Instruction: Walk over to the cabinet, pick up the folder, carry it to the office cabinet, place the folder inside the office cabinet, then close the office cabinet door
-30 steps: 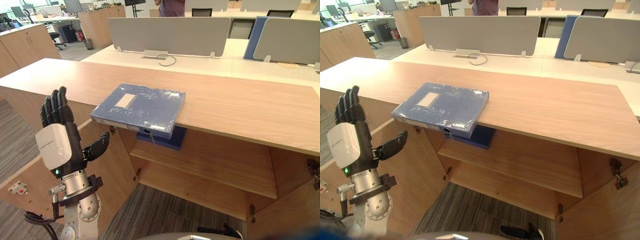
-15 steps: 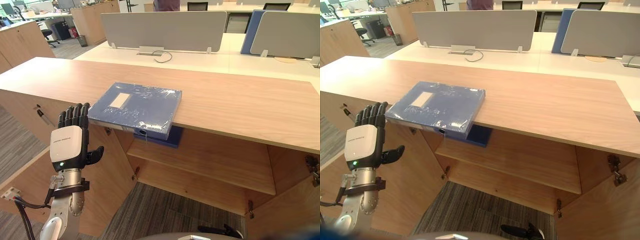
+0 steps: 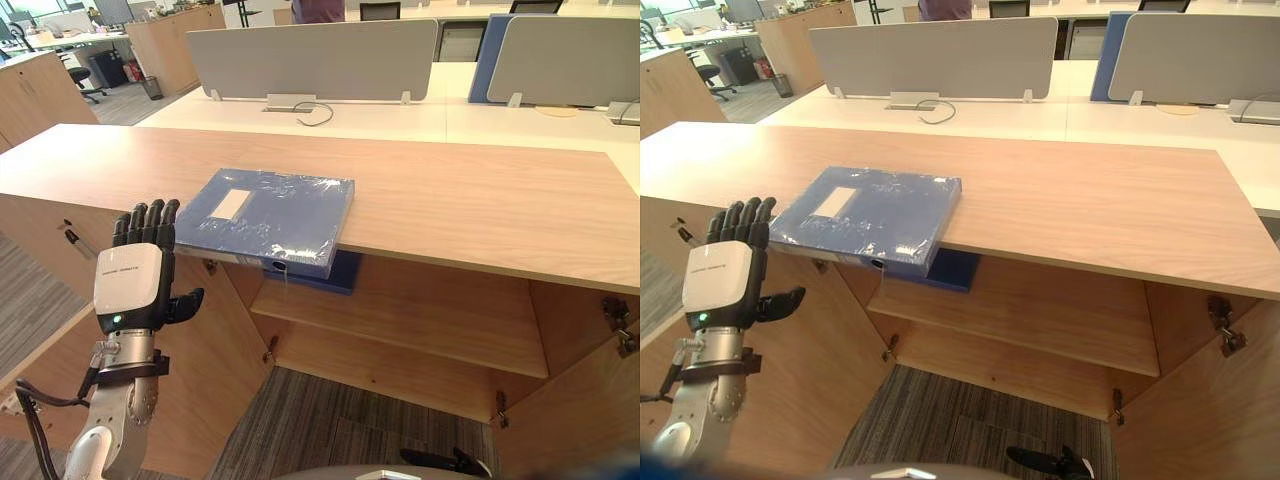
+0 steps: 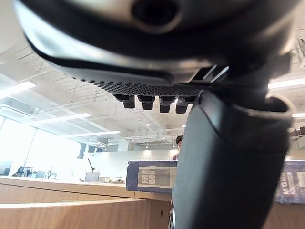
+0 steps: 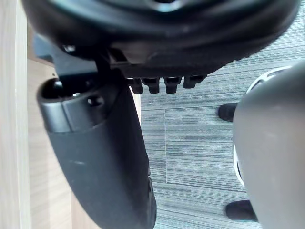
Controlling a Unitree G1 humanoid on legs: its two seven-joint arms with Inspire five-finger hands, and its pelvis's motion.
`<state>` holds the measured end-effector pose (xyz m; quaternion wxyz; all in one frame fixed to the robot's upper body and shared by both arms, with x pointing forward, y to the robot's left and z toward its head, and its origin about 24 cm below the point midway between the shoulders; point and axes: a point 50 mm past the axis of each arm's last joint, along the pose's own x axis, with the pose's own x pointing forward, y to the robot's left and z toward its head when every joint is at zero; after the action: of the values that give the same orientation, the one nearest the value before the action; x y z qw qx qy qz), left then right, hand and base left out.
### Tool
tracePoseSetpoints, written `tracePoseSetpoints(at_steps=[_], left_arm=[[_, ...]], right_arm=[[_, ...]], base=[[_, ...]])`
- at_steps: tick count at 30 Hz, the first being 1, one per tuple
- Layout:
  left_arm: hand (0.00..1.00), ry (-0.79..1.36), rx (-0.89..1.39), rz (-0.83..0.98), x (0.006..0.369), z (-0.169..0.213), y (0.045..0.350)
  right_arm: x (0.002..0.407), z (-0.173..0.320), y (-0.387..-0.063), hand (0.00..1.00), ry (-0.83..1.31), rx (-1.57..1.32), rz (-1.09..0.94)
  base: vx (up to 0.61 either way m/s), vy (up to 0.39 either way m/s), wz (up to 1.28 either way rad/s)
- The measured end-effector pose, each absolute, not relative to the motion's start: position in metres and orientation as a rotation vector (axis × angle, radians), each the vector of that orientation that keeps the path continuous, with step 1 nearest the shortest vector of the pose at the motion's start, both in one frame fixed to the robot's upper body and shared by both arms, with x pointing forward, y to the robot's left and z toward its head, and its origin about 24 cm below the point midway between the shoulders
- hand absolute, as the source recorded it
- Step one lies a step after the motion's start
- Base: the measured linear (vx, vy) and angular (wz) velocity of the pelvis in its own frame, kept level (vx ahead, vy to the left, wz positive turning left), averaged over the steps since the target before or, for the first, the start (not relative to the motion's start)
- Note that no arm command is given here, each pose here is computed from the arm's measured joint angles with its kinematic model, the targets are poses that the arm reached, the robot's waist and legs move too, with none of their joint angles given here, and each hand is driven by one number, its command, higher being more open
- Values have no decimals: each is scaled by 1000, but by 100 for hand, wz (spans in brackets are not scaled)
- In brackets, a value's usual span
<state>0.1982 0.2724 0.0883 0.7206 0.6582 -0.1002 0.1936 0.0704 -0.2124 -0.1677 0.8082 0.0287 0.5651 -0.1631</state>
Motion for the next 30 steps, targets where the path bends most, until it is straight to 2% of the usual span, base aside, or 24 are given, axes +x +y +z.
tracePoseSetpoints(at_steps=[9, 21, 22, 27, 30], left_arm=[[100, -231, 1482, 428, 211, 90, 274], [100, -225, 1501, 301, 238, 74, 261], [0, -212, 1502, 290, 239, 72, 262], [0, -182, 1503, 260, 240, 65, 261], [0, -235, 1499, 296, 248, 77, 259]], right_arm=[[71, -167, -213, 100, 1203, 57, -352], [72, -167, -215, 100, 1199, 66, -375], [72, -167, -216, 100, 1199, 67, -378], [73, -166, -219, 100, 1191, 75, -398], [70, -166, -220, 100, 1199, 72, -402]], base=[[-4, 4, -1], [-24, 20, -10], [-44, 22, -12], [-41, 15, -5], [-12, 3, 0]])
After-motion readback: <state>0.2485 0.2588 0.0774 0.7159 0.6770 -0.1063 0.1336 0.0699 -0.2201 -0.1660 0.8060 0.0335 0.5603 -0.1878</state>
